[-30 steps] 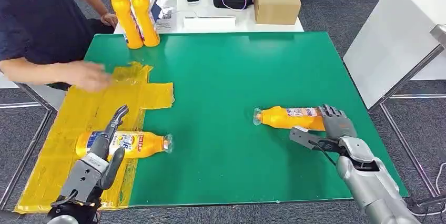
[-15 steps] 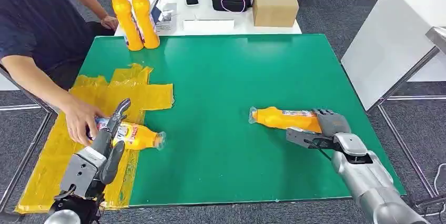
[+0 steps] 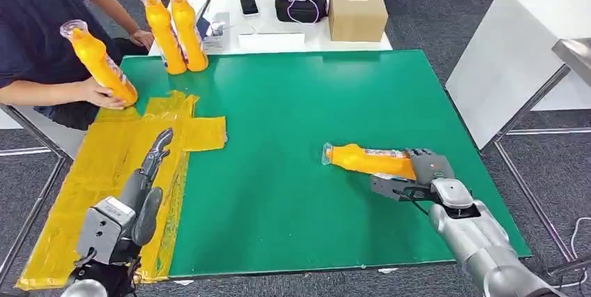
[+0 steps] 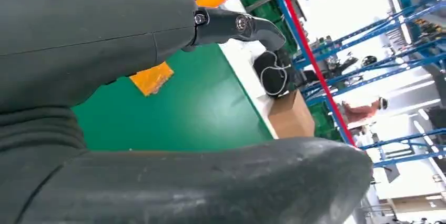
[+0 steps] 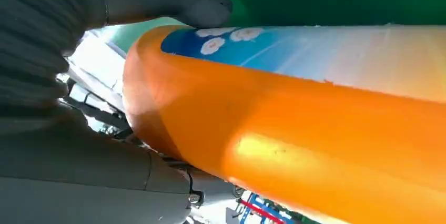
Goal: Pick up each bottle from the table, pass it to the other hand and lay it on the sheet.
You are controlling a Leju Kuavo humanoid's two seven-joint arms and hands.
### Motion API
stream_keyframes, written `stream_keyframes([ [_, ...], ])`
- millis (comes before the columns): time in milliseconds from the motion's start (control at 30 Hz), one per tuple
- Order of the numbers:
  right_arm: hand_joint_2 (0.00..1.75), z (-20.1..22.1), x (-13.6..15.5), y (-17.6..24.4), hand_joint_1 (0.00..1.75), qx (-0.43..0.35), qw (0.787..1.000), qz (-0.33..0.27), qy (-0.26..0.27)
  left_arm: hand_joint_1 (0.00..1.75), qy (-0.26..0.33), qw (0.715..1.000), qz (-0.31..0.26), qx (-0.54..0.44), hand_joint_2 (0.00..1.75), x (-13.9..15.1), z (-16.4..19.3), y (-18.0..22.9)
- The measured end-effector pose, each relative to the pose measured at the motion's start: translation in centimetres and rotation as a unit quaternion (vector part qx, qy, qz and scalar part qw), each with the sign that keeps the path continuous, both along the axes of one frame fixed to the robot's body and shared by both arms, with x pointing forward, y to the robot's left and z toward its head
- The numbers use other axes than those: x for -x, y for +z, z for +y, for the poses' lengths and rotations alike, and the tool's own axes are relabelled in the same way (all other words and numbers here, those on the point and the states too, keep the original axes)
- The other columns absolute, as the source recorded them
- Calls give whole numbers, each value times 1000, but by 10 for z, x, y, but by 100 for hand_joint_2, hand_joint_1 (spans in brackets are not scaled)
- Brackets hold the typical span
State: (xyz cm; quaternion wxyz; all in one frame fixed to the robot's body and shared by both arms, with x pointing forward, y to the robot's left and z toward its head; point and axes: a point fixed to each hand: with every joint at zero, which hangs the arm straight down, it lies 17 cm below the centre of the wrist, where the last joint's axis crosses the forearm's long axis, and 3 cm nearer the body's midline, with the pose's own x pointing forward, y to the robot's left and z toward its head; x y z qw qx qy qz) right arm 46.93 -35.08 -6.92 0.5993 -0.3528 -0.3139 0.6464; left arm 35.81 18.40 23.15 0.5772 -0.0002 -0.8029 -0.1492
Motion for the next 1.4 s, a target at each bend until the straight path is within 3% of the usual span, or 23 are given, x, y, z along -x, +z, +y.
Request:
stream_keyframes([
  [267, 175, 4, 0, 0, 175, -7, 1000, -4, -5, 0, 1, 1000, 3, 1, 0, 0, 0, 2],
  [333, 175, 22, 2, 3, 175, -77, 996, -5, -35, 0, 5, 1000, 10, 12, 0, 0, 2, 6],
  [400, 175, 77, 13, 14, 175, -275, 959, 14, -65, 0, 7, 999, 13, 43, 0, 6, 6, 6],
  [500, 175, 115, 31, 37, 175, -459, 881, 44, -101, 0, 3, 997, 20, 77, 0, 17, 10, -2],
  [633, 175, 129, 45, 51, 175, -513, 851, 40, -102, 0, 5, 996, 29, 86, 0, 20, 14, -8],
  [767, 175, 150, 57, 89, 175, -637, 764, 34, -103, 0, -9, 986, 46, 161, 0, 22, 17, -5],
  [900, 175, 173, 59, 130, 175, -690, 719, 15, -79, 0, -25, 972, 64, 224, 0, 21, 14, -5],
  [933, 175, 182, 59, 139, 175, -700, 710, 13, -73, 0, -32, 968, 68, 239, 175, 20, 11, -4],
  [1133, 175, 230, 66, 170, 175, -734, 678, 15, -35, 0, -79, 949, 89, 292, 175, 14, -12, -2],
  [1400, 175, 277, 74, 188, 175, -744, 668, 26, 2, 0, -118, 935, 111, 314, 175, 14, -39, -3],
])
